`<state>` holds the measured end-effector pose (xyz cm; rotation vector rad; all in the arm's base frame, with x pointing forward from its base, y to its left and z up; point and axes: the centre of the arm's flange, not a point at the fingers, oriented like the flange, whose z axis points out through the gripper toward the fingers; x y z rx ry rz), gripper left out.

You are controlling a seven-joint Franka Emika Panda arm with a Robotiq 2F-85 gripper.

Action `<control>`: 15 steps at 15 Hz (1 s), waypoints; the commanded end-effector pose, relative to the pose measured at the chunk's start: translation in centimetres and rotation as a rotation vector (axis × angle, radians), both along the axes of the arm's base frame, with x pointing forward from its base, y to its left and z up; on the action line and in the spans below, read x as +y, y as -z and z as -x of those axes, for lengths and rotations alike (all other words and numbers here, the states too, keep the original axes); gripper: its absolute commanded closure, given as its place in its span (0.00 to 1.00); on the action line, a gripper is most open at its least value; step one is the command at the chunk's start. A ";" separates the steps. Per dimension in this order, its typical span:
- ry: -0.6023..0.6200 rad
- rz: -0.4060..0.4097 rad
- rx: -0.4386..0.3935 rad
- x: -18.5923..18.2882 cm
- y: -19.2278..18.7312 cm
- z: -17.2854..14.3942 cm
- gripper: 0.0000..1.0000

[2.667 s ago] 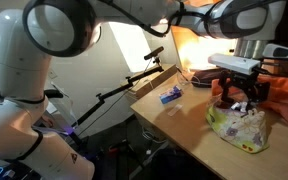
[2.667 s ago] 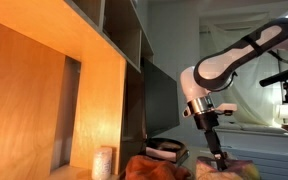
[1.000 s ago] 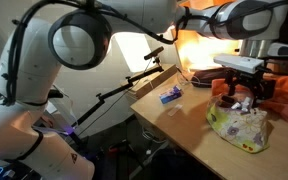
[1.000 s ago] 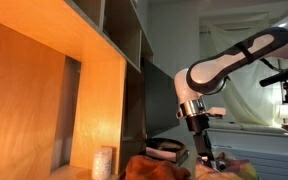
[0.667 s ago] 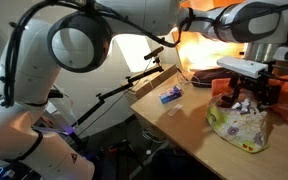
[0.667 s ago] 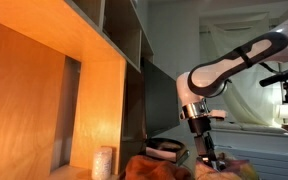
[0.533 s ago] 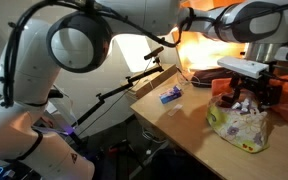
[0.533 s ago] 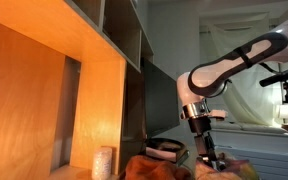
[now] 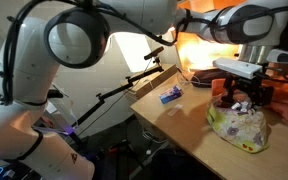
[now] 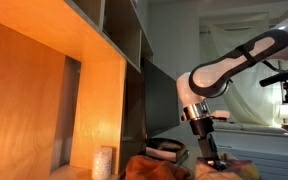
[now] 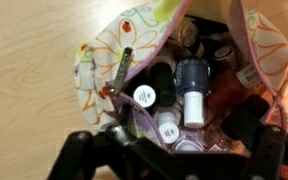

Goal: Take the blue and the orange nail polish bottles out of the little bag

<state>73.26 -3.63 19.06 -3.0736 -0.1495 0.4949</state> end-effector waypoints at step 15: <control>-0.136 0.084 -0.203 2.8 -5.4 10.4 0.00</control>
